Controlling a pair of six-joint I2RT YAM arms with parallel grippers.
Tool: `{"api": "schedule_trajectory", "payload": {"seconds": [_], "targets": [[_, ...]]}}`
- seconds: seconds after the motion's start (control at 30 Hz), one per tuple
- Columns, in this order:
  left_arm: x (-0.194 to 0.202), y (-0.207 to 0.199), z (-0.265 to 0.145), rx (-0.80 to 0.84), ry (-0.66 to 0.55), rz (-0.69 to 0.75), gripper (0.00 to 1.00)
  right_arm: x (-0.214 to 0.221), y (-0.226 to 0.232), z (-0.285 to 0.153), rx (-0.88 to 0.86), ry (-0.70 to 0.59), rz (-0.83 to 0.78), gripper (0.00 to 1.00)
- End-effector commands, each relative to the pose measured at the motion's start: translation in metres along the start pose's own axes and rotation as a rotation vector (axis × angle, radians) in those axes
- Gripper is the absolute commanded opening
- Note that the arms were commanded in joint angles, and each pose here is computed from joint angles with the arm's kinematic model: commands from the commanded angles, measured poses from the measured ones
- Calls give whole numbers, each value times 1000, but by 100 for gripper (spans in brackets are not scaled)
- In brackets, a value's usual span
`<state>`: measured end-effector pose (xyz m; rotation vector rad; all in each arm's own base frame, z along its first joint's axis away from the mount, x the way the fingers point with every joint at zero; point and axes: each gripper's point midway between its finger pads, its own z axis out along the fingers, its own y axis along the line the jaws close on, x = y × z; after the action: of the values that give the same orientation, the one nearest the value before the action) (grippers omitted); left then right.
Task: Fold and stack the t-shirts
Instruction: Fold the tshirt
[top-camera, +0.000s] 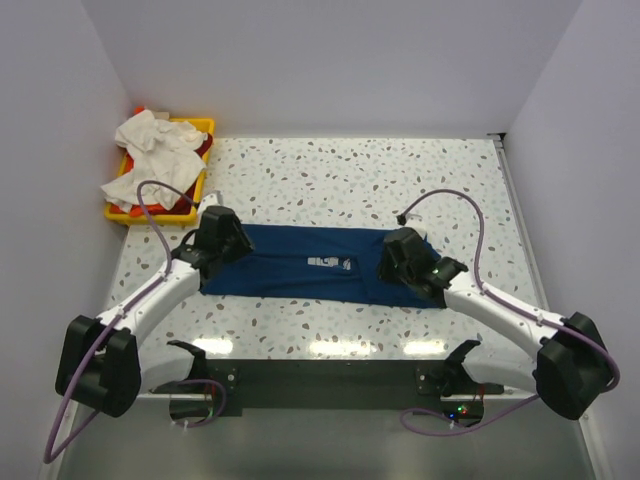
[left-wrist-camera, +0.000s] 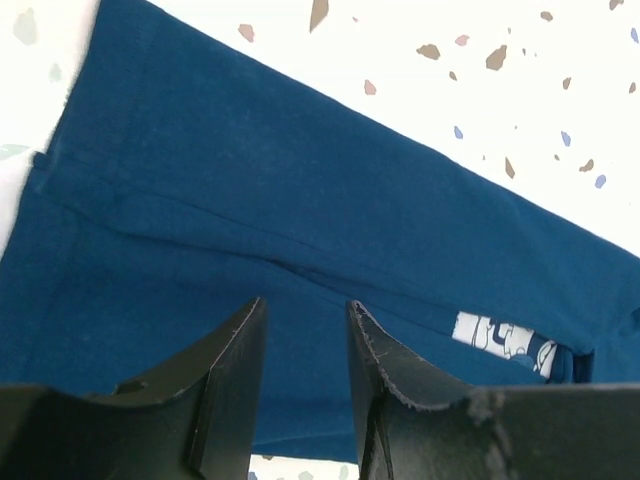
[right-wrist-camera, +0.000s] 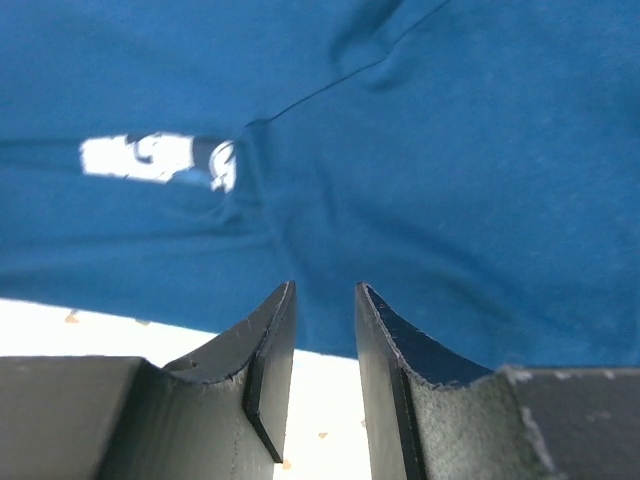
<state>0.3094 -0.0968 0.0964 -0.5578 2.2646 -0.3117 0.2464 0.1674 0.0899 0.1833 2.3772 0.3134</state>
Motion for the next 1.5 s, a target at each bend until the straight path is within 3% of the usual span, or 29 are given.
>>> {"api": "schedule_trajectory", "payload": {"seconds": [0.0, 0.37, 0.67, 0.97, 1.13, 1.47], "targets": [[5, -16, 2, 40, 3, 10, 41, -9, -16, 9, 83, -1, 0, 34], [71, -9, 18, -5, 94, 106, 22, 24, -49, 41, 105, 93, 155, 34], [99, 12, 36, -93, 129, 164, 16, 43, -61, 49, 121, 139, 216, 34], [128, 6, 30, -83, 185, 195, 14, 9, -70, 91, 146, 181, 253, 34], [151, -6, 17, -53, 230, 197, 14, -39, -78, 118, 220, 182, 190, 34], [218, -81, -20, 114, 341, 238, 15, -86, -93, 182, 332, 306, 1, 35]]}}
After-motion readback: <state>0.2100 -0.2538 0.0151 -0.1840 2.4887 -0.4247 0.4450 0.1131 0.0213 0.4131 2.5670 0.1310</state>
